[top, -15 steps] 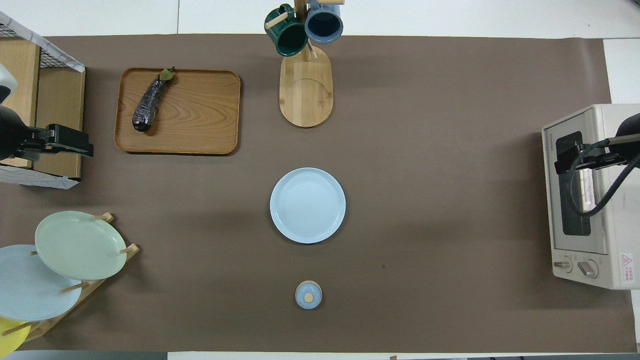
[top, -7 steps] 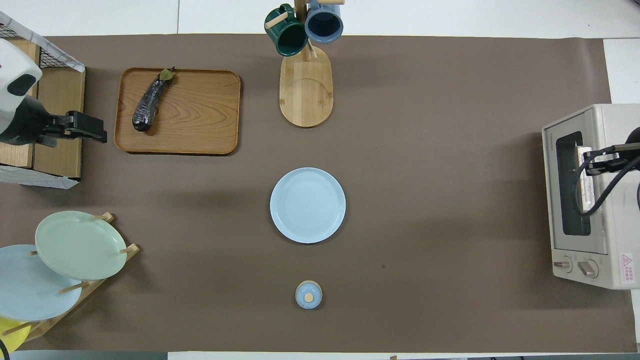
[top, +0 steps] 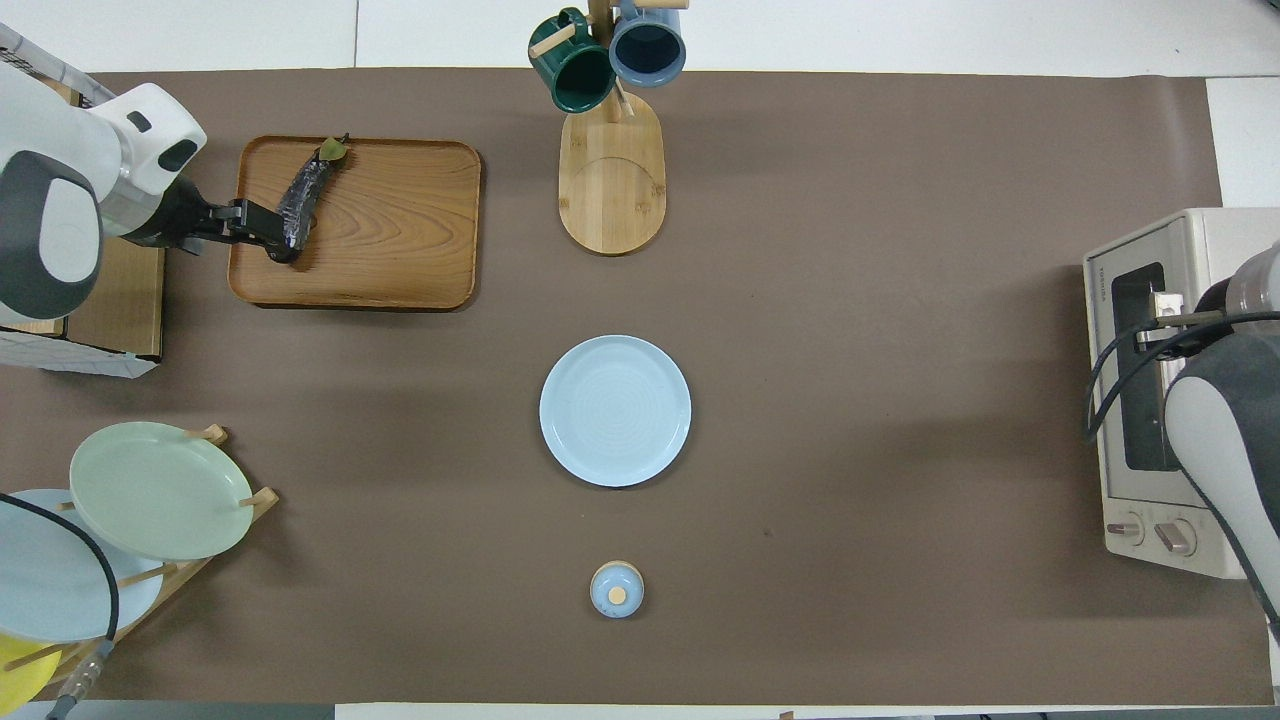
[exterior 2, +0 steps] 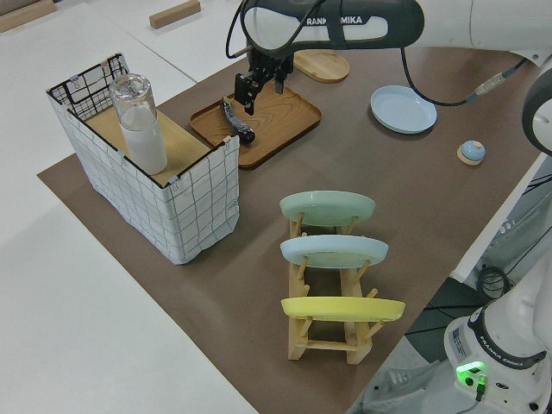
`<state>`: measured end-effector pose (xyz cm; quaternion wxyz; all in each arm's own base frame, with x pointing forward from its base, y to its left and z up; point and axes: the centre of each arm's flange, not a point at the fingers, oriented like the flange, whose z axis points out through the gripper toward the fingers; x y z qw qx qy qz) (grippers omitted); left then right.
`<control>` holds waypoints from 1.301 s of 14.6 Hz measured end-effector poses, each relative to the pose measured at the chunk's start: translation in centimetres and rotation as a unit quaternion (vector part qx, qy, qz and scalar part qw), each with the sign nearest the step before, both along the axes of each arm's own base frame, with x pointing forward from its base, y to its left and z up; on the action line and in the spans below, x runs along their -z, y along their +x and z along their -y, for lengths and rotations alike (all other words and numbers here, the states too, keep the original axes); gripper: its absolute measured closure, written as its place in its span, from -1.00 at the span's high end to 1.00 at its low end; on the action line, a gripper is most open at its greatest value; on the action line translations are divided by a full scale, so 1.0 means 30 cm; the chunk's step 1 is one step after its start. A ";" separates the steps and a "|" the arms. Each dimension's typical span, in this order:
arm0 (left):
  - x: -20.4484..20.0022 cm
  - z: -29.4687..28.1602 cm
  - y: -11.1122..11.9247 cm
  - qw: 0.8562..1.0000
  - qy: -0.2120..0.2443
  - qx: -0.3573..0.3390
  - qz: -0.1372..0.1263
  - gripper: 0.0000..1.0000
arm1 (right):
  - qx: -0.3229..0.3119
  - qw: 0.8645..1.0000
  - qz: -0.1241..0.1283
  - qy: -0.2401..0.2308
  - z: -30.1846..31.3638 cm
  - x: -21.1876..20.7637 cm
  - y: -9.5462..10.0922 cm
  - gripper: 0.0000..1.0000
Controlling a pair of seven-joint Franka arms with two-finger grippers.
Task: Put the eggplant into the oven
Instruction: 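Reach the left gripper to the eggplant while the right gripper reaches the oven, then grasp the eggplant with the left gripper while the right gripper opens the oven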
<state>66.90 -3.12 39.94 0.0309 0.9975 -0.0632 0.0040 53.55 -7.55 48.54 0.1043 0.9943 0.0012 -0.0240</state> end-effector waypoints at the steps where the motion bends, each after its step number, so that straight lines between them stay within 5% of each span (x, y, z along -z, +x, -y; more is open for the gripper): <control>1: 0.052 -0.010 0.017 1.000 0.000 0.008 0.002 1.00 | 0.003 1.000 -0.001 -0.002 0.018 0.014 -0.002 -0.98; 6: 0.247 -0.022 0.073 0.999 0.014 0.042 0.008 1.00 | 0.000 1.000 -0.009 -0.015 0.040 0.052 -0.009 -0.98; 14: 0.288 0.023 0.079 0.997 0.016 0.069 0.018 1.00 | -0.011 1.000 0.003 -0.012 0.007 0.073 -0.017 -0.98; 19: 0.282 0.024 0.087 0.995 0.019 0.097 0.029 1.00 | -0.019 0.999 0.024 0.033 -0.102 0.128 -0.033 -0.98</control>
